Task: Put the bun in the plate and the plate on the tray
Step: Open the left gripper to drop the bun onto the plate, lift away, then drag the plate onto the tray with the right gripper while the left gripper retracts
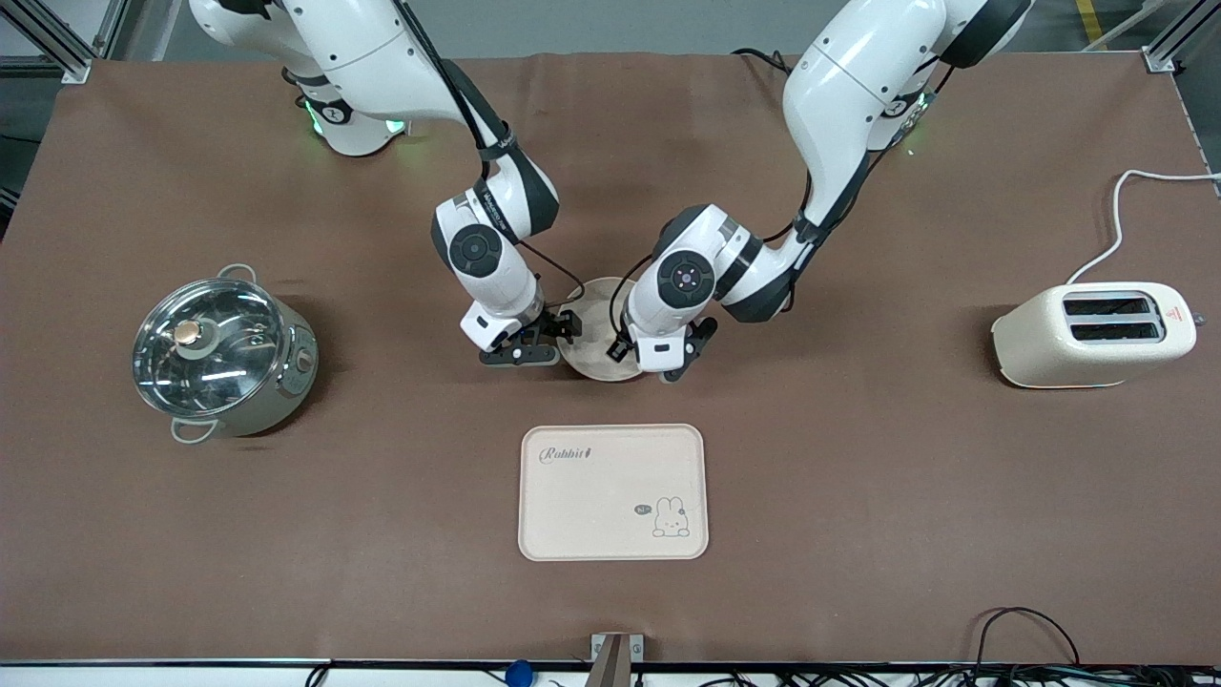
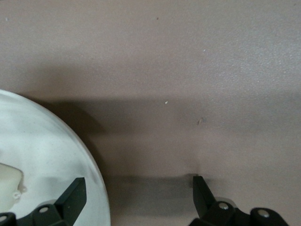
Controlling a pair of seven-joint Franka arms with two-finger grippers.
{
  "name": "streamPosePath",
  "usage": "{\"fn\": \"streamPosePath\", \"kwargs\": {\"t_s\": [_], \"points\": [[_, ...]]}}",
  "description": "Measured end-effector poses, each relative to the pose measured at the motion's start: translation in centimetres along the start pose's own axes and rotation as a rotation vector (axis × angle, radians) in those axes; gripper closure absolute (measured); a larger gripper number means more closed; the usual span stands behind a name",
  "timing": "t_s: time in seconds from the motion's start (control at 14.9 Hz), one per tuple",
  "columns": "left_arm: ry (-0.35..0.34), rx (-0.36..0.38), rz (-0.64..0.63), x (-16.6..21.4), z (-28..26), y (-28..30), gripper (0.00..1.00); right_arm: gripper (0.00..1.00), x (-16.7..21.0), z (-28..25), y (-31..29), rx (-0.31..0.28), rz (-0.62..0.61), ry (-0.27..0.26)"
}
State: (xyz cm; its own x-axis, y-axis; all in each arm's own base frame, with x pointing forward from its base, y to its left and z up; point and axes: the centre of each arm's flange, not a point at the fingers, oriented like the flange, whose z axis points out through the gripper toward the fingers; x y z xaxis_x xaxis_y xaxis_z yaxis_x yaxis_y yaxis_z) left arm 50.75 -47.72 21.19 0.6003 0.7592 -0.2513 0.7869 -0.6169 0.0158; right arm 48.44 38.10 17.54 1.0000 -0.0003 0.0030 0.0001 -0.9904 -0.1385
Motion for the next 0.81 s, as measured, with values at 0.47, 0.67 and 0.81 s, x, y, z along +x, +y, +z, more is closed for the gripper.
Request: {"fn": "streamPosePath", "kwargs": {"t_s": [0.47,0.67,0.81], "points": [[0.205,0.061,0.241,7.6,-19.7,0.3,0.0,0.23,-1.2,-0.2,-1.8,0.008,-0.001,0.0],[0.231,0.083,0.382,11.5,-28.5,-2.2,0.0,0.54,-1.2,-0.4,-1.8,0.009,0.001,0.003],[0.243,0.097,0.466,14.4,-33.0,-4.5,0.0,0.75,-1.2,-1.1,-2.1,0.016,-0.002,0.006]]}}
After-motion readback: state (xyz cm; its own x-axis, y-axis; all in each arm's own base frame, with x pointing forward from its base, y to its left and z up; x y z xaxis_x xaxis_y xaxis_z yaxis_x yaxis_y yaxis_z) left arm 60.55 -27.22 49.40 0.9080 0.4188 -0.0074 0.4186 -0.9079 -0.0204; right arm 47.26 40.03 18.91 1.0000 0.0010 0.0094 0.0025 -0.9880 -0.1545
